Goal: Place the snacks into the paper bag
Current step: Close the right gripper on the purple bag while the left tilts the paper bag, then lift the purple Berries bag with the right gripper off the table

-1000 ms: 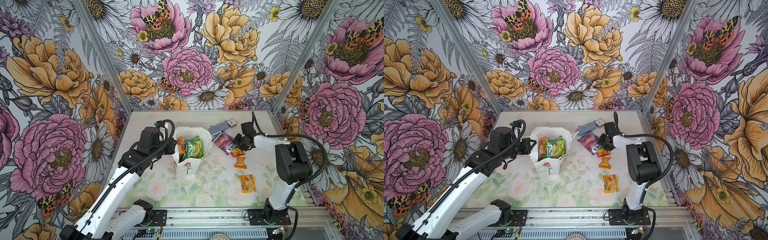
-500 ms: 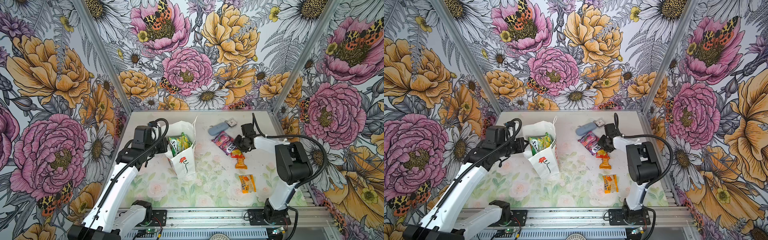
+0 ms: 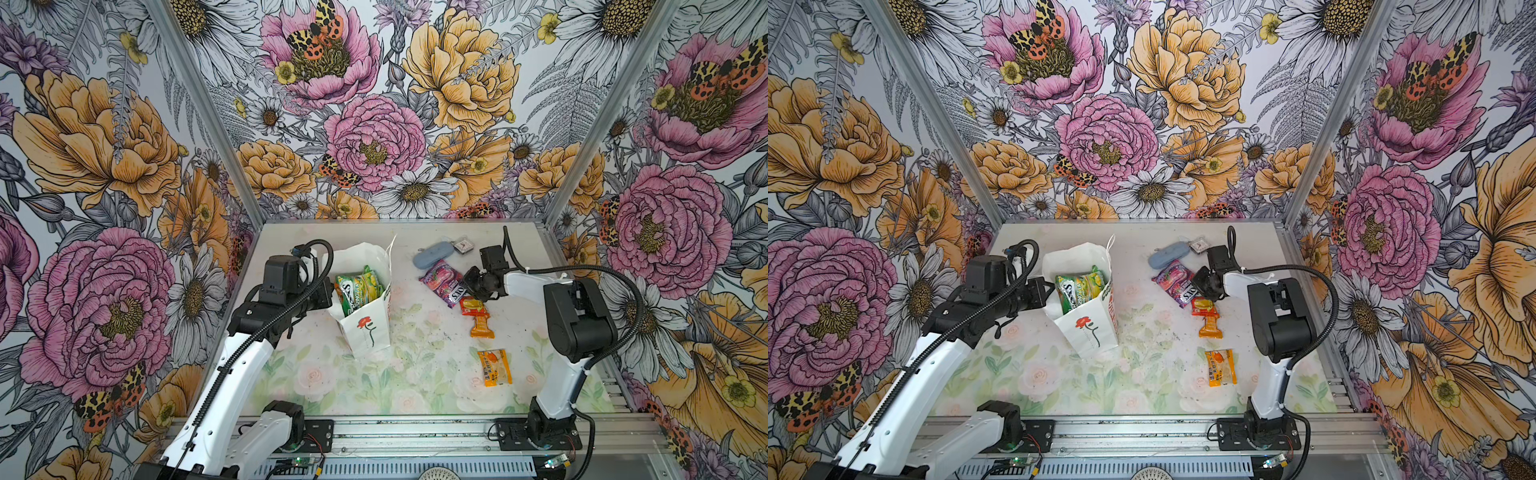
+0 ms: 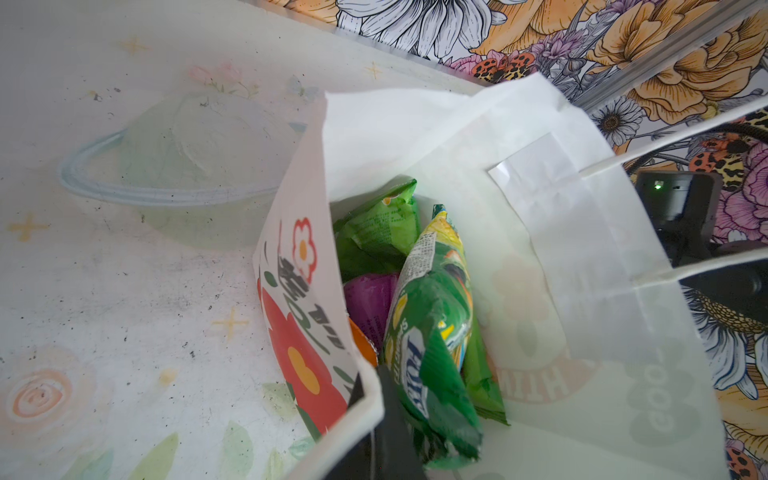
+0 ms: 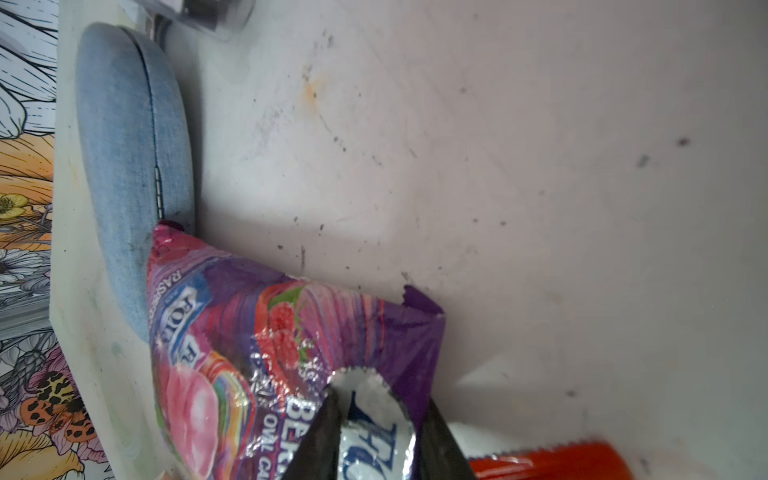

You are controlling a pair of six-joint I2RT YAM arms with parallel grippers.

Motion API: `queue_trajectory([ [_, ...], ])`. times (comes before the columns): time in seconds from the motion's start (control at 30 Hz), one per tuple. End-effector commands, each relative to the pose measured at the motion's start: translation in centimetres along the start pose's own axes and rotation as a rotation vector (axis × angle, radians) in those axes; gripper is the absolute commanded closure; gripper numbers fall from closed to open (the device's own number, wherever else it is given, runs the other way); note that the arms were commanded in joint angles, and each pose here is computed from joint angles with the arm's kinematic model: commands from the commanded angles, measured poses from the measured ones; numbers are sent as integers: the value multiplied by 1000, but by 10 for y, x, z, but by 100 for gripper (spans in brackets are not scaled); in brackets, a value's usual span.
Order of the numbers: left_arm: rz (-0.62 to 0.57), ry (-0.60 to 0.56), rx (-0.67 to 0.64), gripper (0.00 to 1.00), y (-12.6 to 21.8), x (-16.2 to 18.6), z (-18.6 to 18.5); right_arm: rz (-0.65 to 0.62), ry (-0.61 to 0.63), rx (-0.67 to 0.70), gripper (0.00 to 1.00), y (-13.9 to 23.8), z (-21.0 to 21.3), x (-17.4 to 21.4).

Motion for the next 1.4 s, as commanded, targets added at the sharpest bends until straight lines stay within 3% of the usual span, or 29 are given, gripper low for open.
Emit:
queue_trajectory([
  [0.0,-80,-26,29,100,8,-11,-3,-11,-12,-63,91,1,5,4],
  [0.07,-85,-24,30,100,8,-11,-3,-43,-3,-82,100,12,8,3],
  [0.33,-113,-4,36,100,12,-13,0,-135,72,-159,100,60,21,6],
  [1.2,-116,7,27,100,12,-11,3,-162,347,-343,100,176,69,75],
  [1.37,-117,8,26,100,12,-12,3,-227,402,-361,100,214,74,91],
])
Point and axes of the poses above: each gripper's point midway between its finger pads, its own y axis back along the fingers, its own z axis along the line the jaws close on, x = y × z, the point moved 7 cm from there along y, back along the fingers, and after that the axes turned 6 degrees about -y, right-handed, at the moved point
